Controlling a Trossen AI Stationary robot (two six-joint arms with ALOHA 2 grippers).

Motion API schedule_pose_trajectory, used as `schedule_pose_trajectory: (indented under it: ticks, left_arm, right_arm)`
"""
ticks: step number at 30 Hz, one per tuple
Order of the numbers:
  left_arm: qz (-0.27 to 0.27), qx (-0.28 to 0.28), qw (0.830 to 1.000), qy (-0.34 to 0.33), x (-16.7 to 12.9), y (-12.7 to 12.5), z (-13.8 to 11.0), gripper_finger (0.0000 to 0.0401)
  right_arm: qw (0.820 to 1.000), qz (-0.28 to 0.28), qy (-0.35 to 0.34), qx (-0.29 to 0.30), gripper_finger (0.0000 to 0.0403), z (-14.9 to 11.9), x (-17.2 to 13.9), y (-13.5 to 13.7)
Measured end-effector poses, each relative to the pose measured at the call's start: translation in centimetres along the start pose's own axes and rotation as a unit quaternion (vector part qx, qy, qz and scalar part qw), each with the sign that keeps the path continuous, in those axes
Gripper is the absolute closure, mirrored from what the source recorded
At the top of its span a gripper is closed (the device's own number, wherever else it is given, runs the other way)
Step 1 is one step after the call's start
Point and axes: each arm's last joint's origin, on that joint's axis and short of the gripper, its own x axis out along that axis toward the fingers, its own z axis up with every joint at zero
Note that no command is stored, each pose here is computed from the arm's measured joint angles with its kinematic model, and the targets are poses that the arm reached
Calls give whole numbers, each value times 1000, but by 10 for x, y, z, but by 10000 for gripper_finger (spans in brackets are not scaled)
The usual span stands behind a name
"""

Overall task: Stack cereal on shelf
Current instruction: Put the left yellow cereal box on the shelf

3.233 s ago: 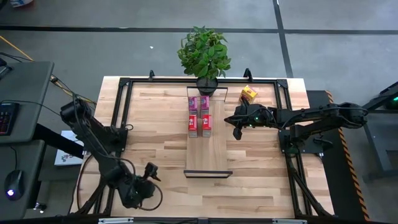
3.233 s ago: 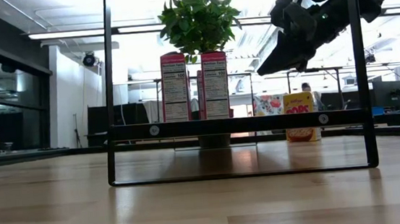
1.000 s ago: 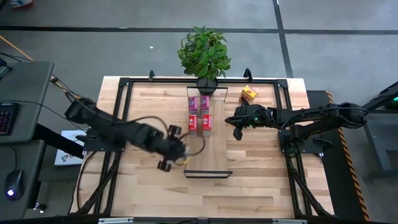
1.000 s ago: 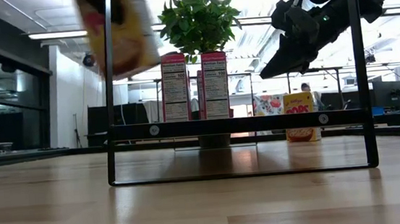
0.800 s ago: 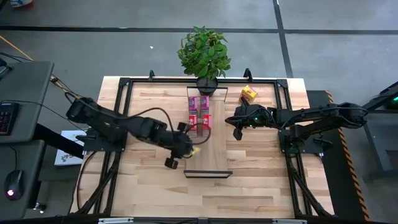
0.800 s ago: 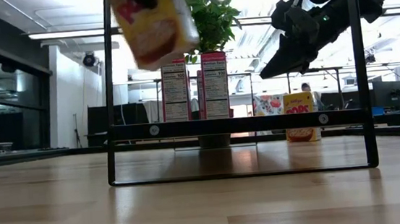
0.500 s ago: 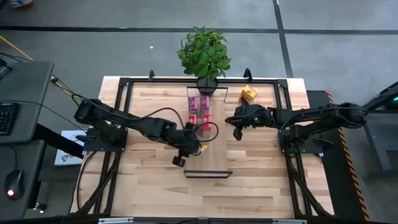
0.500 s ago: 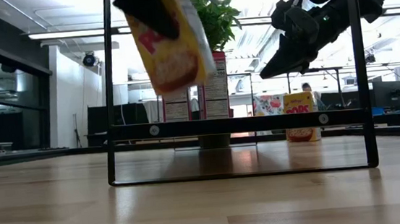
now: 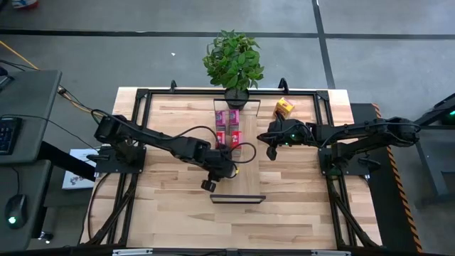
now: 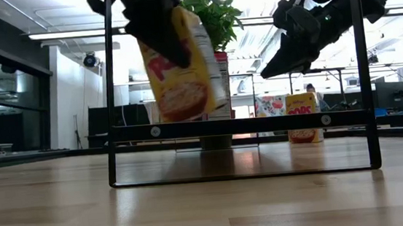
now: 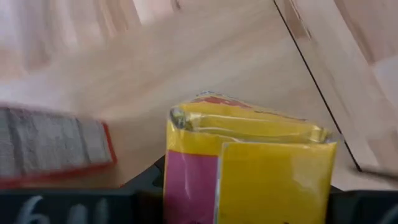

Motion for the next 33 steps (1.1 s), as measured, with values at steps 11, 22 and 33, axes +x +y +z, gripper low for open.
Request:
schedule_pose_trajectory:
  ticks: [11, 22, 33]
  left_arm:
    - [22, -12, 1000, -10, 0, 6, 2, 208]
    - [25, -43, 999, -17, -14, 12, 7, 158]
    - [16, -84, 995, 44, -49, 14, 12, 160]
  right_arm:
    - [1000, 1, -6, 1, 403, 1, 0, 0]
    - [1000, 1, -7, 0, 403, 1, 0, 0]
    - [1000, 13, -7, 9, 403, 2, 1, 1]
